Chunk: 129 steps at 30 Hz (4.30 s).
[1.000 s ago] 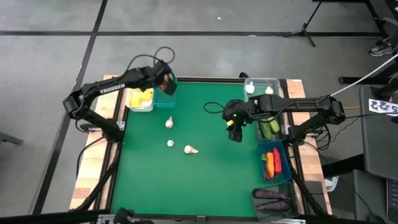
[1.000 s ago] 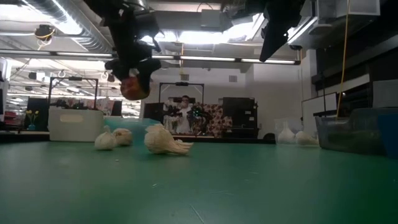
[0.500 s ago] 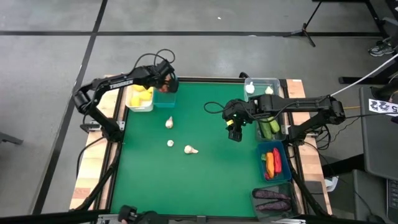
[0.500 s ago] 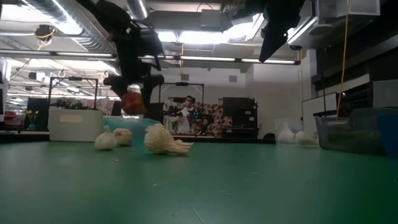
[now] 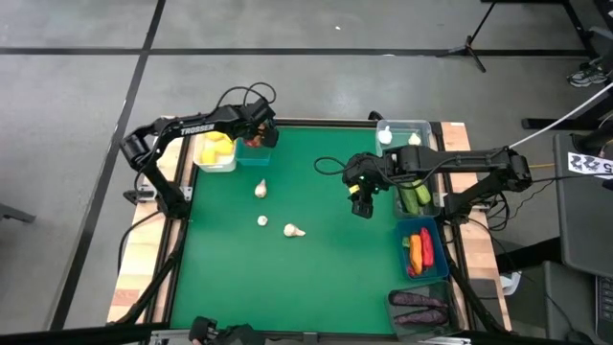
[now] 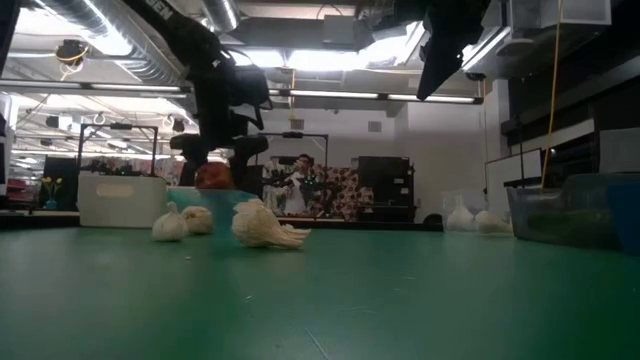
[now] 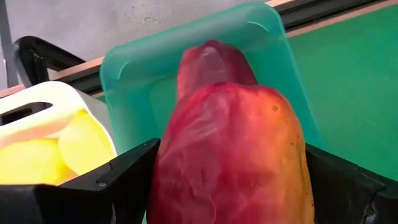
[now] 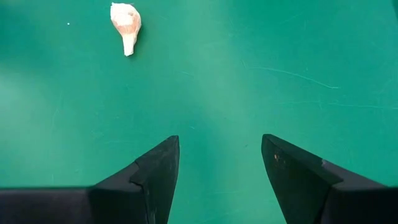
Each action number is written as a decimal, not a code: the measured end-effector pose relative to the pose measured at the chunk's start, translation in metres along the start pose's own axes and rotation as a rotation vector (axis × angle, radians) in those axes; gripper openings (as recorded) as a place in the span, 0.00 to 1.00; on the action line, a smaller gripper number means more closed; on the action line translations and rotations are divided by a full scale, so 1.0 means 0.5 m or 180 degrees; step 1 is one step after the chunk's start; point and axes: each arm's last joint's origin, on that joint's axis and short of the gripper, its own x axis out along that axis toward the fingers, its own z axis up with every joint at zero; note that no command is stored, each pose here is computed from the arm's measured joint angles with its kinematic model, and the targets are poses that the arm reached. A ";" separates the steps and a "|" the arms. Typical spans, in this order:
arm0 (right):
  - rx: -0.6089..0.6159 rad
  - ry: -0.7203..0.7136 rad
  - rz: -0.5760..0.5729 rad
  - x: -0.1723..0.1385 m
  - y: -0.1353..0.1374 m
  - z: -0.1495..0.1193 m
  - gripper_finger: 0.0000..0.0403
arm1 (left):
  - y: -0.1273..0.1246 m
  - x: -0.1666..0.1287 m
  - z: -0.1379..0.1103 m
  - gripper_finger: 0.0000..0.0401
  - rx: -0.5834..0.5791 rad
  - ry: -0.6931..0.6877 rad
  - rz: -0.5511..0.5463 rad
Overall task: Sort produce into baskets
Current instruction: Put the red apple into the blue bin, then put the white garlic into the transparent bin
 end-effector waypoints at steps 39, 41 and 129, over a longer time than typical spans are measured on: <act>-0.0007 0.0000 0.0002 0.000 0.000 0.000 0.56 | -0.029 -0.013 -0.030 0.87 0.0497 0.0235 -0.0208; -0.0008 -0.0001 0.0003 0.000 0.000 0.000 0.56 | -0.032 -0.013 -0.027 0.87 0.0570 0.0204 -0.0294; -0.0078 0.0245 -0.0101 0.077 -0.005 -0.049 0.56 | -0.144 -0.221 -0.343 0.84 0.2591 -0.0297 -0.2100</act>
